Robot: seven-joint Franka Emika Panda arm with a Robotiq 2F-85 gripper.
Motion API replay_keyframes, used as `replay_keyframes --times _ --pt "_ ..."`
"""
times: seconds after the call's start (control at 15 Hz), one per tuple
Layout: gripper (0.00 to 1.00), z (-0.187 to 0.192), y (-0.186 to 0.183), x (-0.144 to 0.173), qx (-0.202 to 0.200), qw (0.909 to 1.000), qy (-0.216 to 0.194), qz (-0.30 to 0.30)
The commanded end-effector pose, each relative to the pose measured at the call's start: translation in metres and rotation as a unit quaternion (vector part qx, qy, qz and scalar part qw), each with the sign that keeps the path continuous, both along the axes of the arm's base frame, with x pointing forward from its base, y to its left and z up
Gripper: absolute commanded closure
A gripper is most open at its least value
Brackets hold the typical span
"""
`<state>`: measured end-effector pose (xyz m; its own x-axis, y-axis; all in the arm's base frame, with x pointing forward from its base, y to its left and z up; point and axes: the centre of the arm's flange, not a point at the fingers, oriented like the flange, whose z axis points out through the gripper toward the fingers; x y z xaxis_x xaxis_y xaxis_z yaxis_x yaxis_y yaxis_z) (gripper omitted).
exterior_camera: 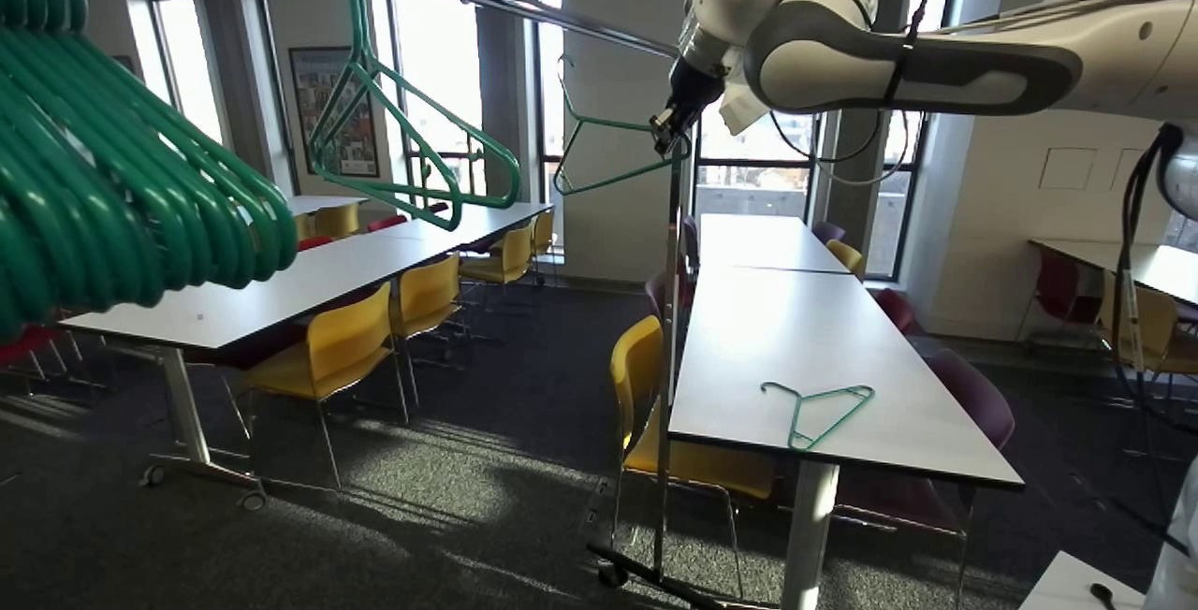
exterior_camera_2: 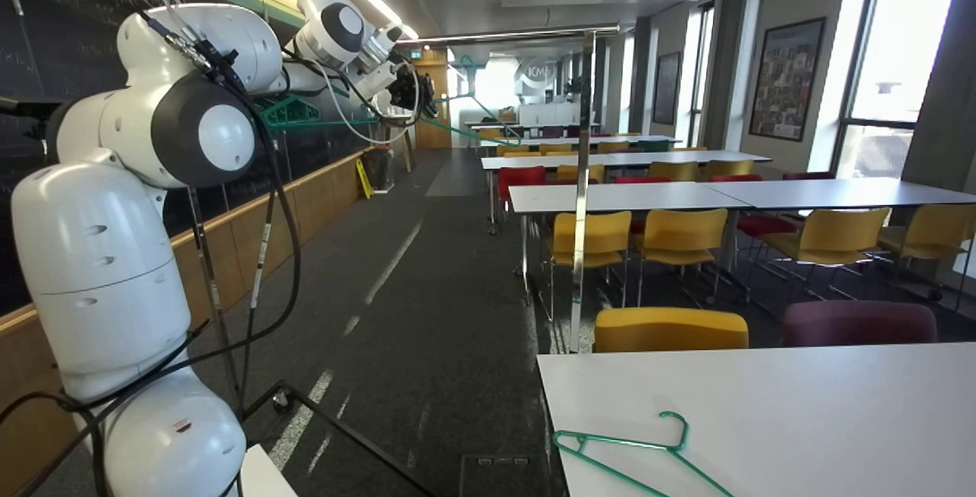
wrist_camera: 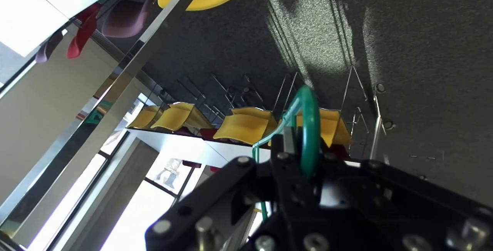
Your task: Remove the coat hanger from the rack
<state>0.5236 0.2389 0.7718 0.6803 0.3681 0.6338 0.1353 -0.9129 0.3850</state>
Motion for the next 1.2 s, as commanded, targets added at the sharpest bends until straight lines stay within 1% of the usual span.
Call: replay_keyframes --times 0.0,0.2,0.33,0.4,0.53,0.6,0.8,1.0,1.13 --pt "0.98 0.031 -0.007 0.002 0.000 0.9998 0.012 0.016" --pt "0.98 0.021 -0.007 -0.019 0.024 0.9992 0.016 0.028" --pt "0.98 0.010 -0.001 -0.043 0.040 0.9982 0.021 0.040" --pt "0.98 0.004 0.004 -0.058 0.049 0.9973 0.026 0.047" --pt "0.98 -0.007 0.015 -0.091 0.056 0.9961 0.034 0.059" --pt "0.98 -0.011 0.021 -0.110 0.053 0.9957 0.037 0.067" --pt "0.98 -0.026 0.032 -0.162 0.010 0.9969 0.028 0.072" --pt "0.98 -0.042 0.027 -0.214 -0.015 0.9977 0.018 0.063" --pt "0.98 -0.055 0.017 -0.240 -0.024 0.9983 0.018 0.051"
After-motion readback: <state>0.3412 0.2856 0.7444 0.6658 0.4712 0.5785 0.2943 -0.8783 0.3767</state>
